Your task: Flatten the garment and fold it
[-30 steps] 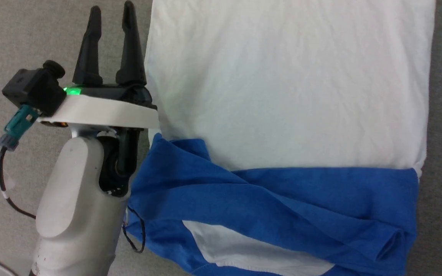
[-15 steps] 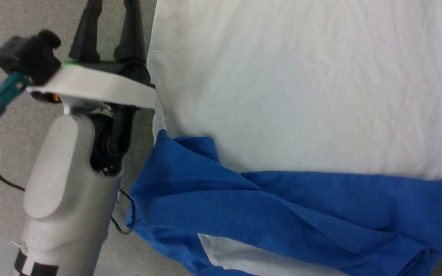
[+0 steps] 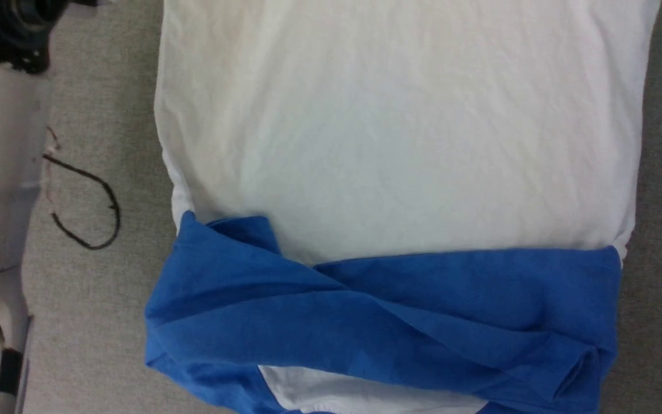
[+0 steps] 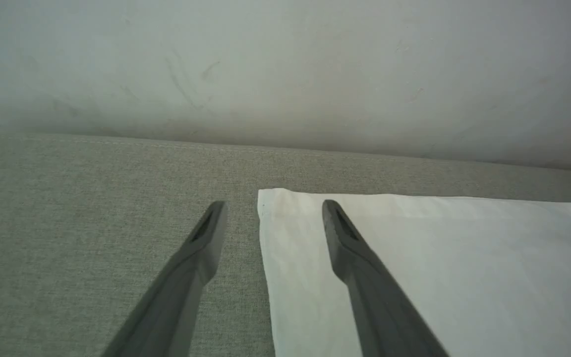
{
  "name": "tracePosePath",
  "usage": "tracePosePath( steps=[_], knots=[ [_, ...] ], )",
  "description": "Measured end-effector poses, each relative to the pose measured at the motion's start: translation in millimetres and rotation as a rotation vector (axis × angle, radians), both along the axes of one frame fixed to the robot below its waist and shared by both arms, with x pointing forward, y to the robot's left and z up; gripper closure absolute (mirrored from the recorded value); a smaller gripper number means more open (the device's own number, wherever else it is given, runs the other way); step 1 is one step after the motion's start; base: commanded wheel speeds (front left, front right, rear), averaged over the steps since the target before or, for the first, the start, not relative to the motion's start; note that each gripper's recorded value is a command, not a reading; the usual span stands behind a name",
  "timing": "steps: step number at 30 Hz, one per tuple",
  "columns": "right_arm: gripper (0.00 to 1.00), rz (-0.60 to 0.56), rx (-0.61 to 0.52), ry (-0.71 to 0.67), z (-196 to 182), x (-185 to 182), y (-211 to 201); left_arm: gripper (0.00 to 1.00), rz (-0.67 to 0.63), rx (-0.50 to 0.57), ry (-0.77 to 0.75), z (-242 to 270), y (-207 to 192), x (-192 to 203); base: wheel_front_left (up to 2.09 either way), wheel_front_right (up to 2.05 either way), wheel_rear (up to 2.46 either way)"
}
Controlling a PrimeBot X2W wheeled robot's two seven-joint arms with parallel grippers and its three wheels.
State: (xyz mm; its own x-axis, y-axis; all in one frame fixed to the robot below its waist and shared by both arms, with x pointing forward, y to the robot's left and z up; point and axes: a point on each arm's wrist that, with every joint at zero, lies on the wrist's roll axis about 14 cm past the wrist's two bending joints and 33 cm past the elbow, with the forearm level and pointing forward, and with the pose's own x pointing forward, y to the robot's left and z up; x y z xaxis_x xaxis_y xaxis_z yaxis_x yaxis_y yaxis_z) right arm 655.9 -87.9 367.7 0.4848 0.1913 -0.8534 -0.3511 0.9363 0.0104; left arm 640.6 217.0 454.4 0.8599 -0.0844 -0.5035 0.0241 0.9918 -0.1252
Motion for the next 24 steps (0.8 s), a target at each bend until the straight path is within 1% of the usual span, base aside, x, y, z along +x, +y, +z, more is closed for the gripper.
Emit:
tracePosePath(
  steps=[2,4,6,12,15,19,20,21,22,24],
  knots=[
    [1.0,0.006,-0.005,0.0,1,-3,-2,0.0,-0.007,0.053,0.108,-13,5,2,0.0,0.0,0.0],
    [1.0,0.019,-0.015,-0.003,2,-6,-4,0.0,-0.01,0.061,0.192,-23,3,4,0.0,0.0,0.0],
    [1.0,0.025,-0.022,-0.002,1,-8,-8,0.0,-0.02,0.071,0.244,-31,-1,6,0.0,0.0,0.0],
    [1.0,0.035,-0.045,-0.002,1,-9,-18,0.0,-0.042,0.053,0.325,-58,-14,10,0.0,0.0,0.0],
    [1.0,0.042,-0.048,-0.003,-1,-8,-20,0.0,-0.058,0.064,0.375,-76,-16,6,0.0,0.0,0.0],
    [1.0,0.052,-0.045,-0.001,-4,-6,-20,0.0,-0.066,0.067,0.385,-83,-16,9,0.0,0.0,0.0],
    [1.0,0.053,-0.044,-0.002,-5,-5,-20,0.21,-0.065,0.065,0.392,-84,-16,9,0.0,0.0,0.0],
    [1.0,0.055,-0.043,-0.004,-5,-4,-20,0.64,-0.064,0.056,0.396,-85,-16,9,0.0,0.0,0.0],
    [1.0,0.058,-0.044,-0.005,-6,-4,-20,1.0,-0.061,0.05,0.394,-86,-15,10,0.0,0.0,0.0],
    [1.0,0.063,-0.041,-0.01,-6,-2,-19,1.0,-0.063,0.04,0.386,-85,-14,11,0.0,0.0,0.0]
  ],
)
